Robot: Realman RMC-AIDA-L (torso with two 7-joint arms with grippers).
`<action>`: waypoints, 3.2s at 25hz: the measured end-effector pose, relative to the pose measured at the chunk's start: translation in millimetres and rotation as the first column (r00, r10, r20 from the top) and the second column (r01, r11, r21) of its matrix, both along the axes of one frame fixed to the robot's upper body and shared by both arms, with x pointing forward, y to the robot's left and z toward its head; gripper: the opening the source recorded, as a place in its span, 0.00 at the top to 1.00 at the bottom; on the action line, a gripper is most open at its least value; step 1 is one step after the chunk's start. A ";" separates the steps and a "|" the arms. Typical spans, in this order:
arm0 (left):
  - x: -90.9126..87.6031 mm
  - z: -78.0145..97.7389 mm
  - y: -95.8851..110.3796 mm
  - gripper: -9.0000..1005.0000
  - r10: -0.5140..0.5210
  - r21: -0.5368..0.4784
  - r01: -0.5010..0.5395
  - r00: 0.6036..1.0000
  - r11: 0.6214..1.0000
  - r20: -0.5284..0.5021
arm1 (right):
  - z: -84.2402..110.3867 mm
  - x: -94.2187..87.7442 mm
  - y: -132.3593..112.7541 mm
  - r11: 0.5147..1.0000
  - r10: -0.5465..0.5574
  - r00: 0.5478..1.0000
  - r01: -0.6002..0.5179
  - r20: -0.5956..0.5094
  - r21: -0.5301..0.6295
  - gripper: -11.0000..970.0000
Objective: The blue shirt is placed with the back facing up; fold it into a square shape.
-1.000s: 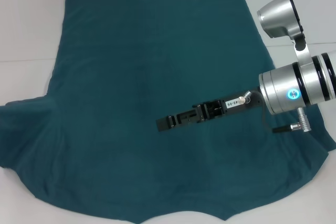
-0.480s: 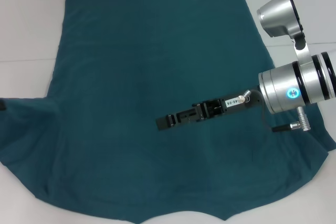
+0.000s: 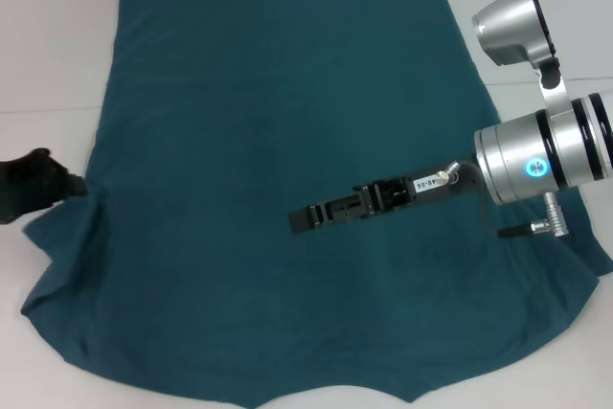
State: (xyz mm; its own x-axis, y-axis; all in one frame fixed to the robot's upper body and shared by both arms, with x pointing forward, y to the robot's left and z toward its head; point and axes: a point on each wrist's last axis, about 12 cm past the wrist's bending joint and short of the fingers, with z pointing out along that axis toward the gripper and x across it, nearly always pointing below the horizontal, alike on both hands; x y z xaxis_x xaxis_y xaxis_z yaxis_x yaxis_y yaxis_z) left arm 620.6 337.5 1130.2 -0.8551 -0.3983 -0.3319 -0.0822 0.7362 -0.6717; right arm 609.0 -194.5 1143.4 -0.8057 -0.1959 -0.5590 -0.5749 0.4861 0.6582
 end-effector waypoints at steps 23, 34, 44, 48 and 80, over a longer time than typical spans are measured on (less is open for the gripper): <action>31.5 -5.0 -79.9 0.99 -0.124 0.094 0.125 0.992 0.988 -0.016 | -2.7 -0.3 -10.7 0.999 -0.048 0.999 0.047 0.004 0.025 0.08; 32.8 -5.6 -95.1 0.95 -0.160 0.105 0.160 0.987 0.982 -0.006 | -5.2 -2.3 -13.3 0.999 -0.049 0.999 0.049 -0.004 0.023 0.08; 31.2 -6.3 -87.4 0.89 -0.105 0.029 0.105 0.994 0.994 -0.002 | -8.6 -5.2 -16.0 0.998 -0.053 0.998 0.054 -0.016 0.024 0.08; 22.8 -5.7 -81.9 0.81 -0.114 -0.061 0.115 0.993 0.992 0.019 | -9.0 -5.7 -15.7 0.998 -0.050 0.999 0.050 -0.017 0.022 0.08; -102.0 -34.3 -30.7 0.34 -0.479 -0.018 0.527 0.785 0.849 0.394 | 10.1 16.1 -88.0 0.962 -0.261 0.965 0.262 0.030 -0.081 0.09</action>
State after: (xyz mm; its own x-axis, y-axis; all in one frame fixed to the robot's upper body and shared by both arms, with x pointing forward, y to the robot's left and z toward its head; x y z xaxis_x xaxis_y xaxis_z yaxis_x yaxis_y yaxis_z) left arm 518.6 306.9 1095.9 -0.7731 -0.0027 -0.6343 0.5424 0.5155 -0.6633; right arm 625.1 -282.4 1153.5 -0.8248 -0.0264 -0.5649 -0.4319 0.6741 0.5992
